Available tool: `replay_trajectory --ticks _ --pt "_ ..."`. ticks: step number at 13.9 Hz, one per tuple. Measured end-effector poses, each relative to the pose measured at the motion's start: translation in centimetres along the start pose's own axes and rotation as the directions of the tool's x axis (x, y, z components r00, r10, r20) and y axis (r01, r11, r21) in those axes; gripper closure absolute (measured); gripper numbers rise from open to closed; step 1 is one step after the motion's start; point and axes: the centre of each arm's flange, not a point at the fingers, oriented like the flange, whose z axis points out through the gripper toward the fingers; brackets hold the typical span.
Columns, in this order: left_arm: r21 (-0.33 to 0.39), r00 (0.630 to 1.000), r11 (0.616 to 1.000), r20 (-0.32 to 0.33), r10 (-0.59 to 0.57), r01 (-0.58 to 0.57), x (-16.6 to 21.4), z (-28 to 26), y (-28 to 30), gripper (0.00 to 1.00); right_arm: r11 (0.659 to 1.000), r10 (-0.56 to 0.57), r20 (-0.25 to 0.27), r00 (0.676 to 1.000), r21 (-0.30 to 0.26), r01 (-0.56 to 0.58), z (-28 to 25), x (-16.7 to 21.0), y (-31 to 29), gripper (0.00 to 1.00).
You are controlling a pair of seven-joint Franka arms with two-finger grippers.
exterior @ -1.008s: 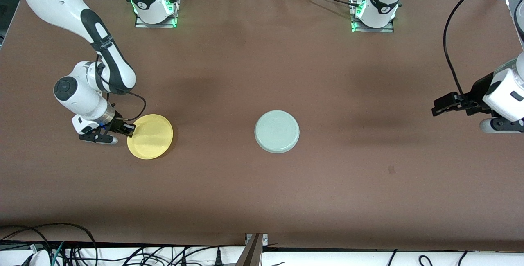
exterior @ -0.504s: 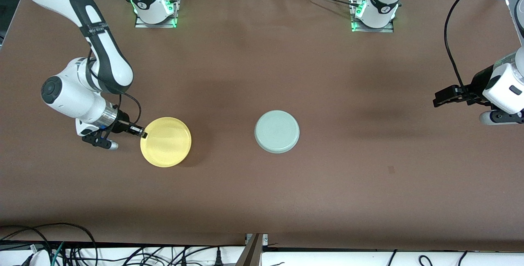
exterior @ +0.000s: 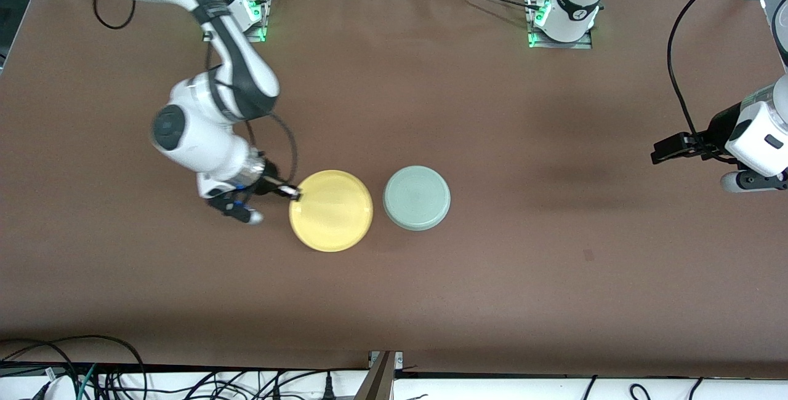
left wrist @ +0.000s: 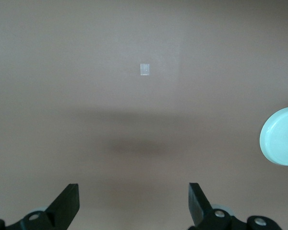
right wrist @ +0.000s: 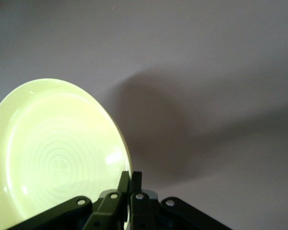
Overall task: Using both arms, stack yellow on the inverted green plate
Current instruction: 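Lift the yellow plate with the right gripper toward the green plate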
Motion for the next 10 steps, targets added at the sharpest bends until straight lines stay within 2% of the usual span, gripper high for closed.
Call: replay_trajectory --ticks 2,5,8,10 --pt "0.000 1.000 1.000 0.001 0.002 -0.002 0.0 0.1 0.1 0.00 0.999 0.054 -0.001 0.999 -0.004 -0.054 2.1 -2.6 -3.9 0.97" --pt "-0.001 1.000 1.000 -0.003 0.008 -0.008 0.0 0.0 0.5 0.00 0.994 0.093 -0.067 0.993 -0.046 -0.096 5.9 -6.8 -8.1 0.97" --pt "-0.002 1.000 1.000 -0.019 0.007 -0.007 0.1 -0.7 0.4 0.00 0.994 0.095 -0.109 0.990 -0.046 -0.100 10.1 -11.4 -10.5 0.97" --pt "-0.003 1.000 1.000 -0.019 0.006 -0.006 0.1 -0.7 0.4 0.00 0.994 0.093 -0.121 0.988 -0.049 -0.099 11.8 -12.8 -10.8 0.97"
